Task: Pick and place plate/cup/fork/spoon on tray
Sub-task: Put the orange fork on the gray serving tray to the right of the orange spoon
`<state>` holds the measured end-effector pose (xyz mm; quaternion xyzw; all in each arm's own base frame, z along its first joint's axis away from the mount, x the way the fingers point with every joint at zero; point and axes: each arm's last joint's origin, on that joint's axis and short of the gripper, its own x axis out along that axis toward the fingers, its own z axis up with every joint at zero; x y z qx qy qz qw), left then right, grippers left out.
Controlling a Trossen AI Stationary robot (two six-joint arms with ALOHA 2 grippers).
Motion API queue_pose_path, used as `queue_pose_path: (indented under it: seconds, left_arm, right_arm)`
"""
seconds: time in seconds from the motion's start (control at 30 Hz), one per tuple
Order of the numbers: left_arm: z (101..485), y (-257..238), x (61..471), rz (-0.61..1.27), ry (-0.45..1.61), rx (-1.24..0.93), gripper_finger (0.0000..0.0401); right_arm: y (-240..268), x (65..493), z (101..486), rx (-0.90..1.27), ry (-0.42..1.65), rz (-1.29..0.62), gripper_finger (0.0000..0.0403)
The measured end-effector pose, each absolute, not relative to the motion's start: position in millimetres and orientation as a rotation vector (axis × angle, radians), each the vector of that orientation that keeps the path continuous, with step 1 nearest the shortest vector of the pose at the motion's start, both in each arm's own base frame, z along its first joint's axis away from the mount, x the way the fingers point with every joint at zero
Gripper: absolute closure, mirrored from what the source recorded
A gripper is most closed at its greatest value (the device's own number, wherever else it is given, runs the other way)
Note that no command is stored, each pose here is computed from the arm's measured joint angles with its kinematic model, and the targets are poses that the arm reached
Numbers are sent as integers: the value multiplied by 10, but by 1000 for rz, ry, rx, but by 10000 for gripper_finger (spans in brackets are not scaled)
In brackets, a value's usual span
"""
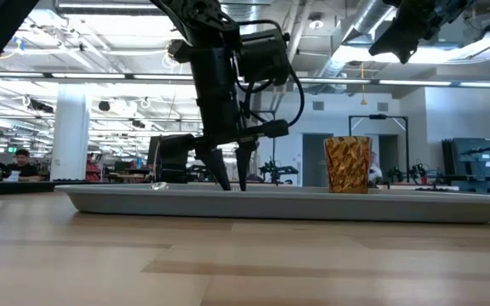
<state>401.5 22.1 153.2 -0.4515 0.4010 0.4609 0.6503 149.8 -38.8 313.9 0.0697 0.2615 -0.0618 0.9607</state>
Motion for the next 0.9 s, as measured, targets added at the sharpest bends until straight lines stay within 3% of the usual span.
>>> queue_pose_path:
  seconds: [0.3,0.7,0.9]
  left_arm:
    - [1498,228,4023,1048,918,-1027,352]
    - [1432,220,4046,1036,936,-1046,354]
    - [1491,265,3991,1035,974,-1011,394]
  right_arm:
    - [-388,1498,3139,141,530,-126,393]
    - [-386,1491,3127,141,545,-125,392]
    - [-386,1491,3127,140,545,-124,393]
